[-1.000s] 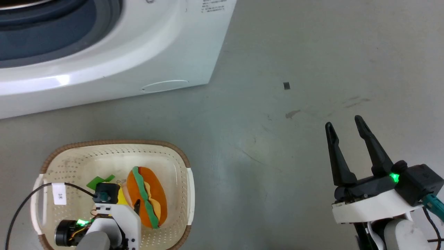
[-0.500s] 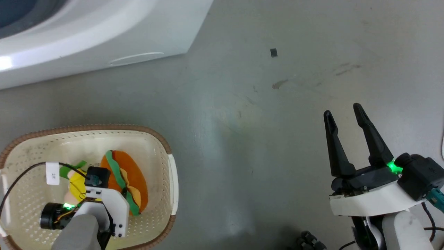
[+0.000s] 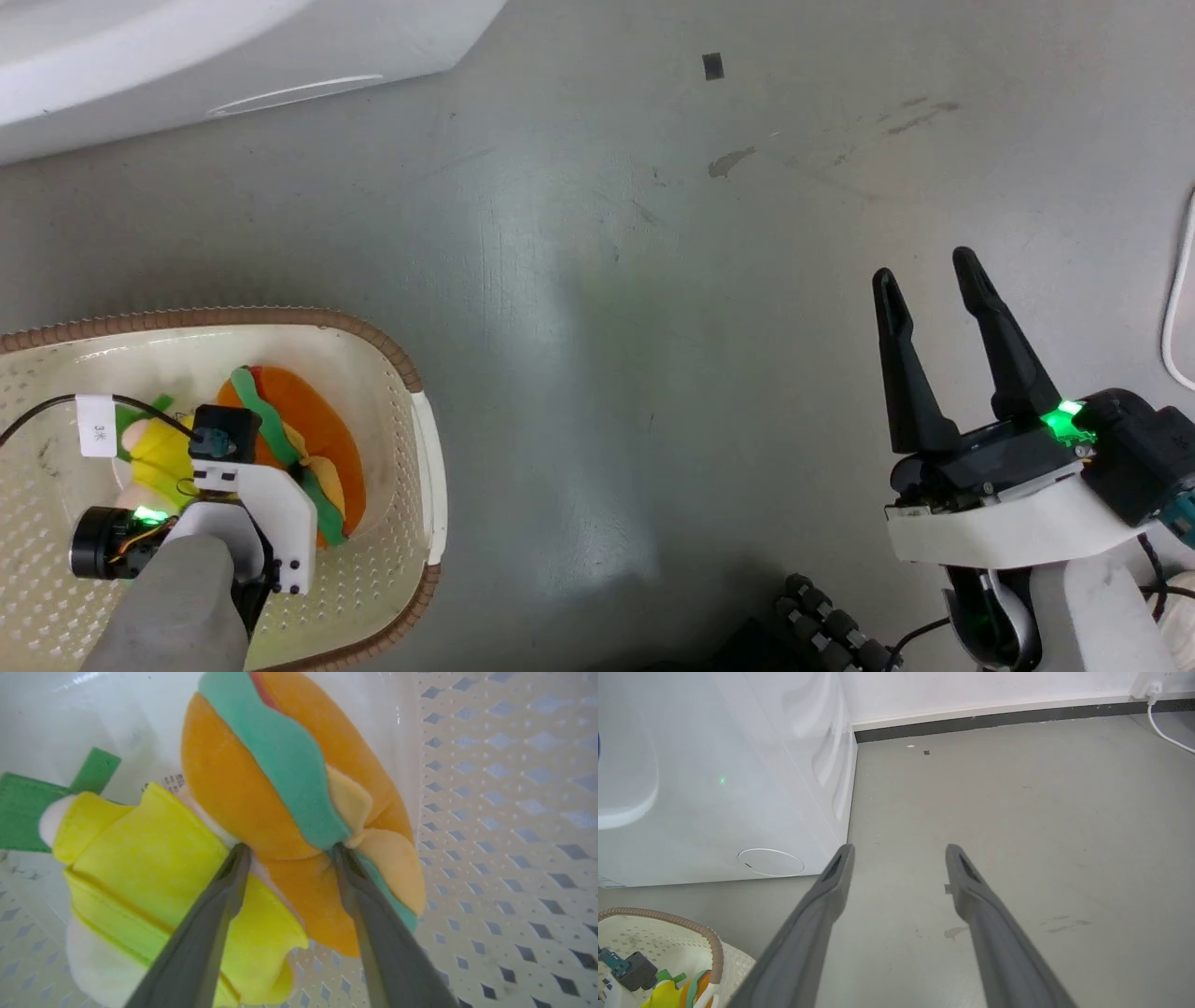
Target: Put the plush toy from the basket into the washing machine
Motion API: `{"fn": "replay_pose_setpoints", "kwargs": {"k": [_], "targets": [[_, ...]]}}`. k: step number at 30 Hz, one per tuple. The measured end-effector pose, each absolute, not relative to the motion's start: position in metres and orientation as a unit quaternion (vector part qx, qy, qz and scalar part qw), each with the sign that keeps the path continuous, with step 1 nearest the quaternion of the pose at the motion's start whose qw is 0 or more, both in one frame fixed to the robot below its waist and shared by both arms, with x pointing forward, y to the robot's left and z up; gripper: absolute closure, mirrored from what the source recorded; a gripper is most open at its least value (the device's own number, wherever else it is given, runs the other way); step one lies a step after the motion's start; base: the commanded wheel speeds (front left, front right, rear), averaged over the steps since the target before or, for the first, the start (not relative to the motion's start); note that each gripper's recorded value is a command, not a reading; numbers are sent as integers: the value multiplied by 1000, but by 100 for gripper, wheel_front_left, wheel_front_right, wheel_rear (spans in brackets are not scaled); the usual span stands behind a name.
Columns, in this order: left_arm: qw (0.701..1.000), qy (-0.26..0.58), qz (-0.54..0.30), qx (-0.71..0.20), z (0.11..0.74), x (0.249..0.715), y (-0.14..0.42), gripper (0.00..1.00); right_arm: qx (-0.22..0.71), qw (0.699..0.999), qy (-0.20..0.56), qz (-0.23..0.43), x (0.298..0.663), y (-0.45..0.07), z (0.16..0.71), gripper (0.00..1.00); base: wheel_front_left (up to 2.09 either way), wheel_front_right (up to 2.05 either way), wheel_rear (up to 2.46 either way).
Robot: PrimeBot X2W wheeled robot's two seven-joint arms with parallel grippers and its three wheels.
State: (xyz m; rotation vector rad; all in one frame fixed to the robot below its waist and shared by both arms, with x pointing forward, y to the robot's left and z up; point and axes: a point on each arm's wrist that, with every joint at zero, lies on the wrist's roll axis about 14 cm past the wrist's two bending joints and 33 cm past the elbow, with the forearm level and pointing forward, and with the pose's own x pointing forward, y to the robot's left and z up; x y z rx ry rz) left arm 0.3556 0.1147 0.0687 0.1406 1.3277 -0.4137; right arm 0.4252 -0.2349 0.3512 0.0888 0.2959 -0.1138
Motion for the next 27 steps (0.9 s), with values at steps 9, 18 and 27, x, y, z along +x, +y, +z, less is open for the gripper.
{"fn": "replay_pose_setpoints", "kwargs": {"k": [9, 18, 27], "targets": [[788, 586, -181, 46, 92, 361, 111, 100, 48, 989, 128, -49, 428, -231, 366, 0, 0, 0, 0], [822, 552, -143, 7, 141, 352, 114, 100, 42, 995, 82, -40, 423, -227, 407, 0, 0, 0, 0], [867, 486, -106, -27, 201, 347, 124, 100, 45, 998, 36, -26, 405, -216, 448, 0, 0, 0, 0]]}}
